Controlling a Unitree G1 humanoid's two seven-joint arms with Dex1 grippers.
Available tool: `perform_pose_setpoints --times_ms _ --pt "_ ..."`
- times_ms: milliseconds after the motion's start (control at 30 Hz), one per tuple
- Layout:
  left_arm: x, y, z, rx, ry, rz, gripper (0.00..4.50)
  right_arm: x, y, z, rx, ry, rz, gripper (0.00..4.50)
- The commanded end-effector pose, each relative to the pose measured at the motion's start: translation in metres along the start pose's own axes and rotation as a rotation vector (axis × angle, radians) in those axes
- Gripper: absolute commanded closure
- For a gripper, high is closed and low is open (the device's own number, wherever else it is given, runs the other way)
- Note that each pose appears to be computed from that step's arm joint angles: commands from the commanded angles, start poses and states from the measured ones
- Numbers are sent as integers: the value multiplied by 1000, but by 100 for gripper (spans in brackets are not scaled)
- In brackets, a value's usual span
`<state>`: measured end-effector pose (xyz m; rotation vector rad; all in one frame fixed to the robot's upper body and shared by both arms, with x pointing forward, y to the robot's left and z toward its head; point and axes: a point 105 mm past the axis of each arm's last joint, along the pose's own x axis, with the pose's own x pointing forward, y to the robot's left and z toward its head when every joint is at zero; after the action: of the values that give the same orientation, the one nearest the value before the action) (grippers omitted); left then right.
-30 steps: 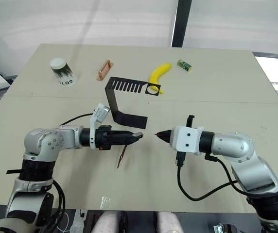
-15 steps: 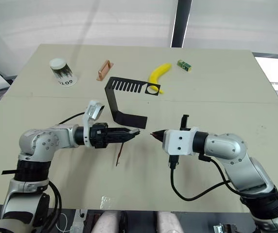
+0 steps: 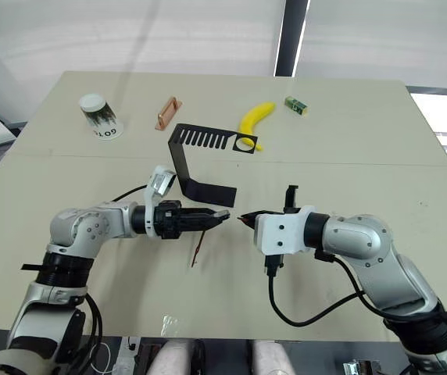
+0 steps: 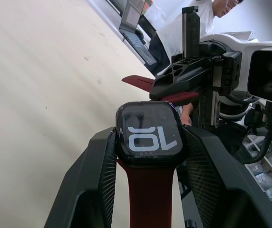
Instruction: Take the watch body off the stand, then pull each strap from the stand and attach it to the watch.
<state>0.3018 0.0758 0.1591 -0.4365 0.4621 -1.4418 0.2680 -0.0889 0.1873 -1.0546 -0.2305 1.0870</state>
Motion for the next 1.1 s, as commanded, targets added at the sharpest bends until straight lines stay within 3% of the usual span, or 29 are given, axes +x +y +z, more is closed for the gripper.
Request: perform_pose_setpoints --times_ms 33,1100 --pt "3 -6 6 35 3 -19 286 -1 -8 15 -73 -35 -29 450" --pt "8 -1 9 21 -22 9 286 1 -13 17 -102 -29 -37 450"
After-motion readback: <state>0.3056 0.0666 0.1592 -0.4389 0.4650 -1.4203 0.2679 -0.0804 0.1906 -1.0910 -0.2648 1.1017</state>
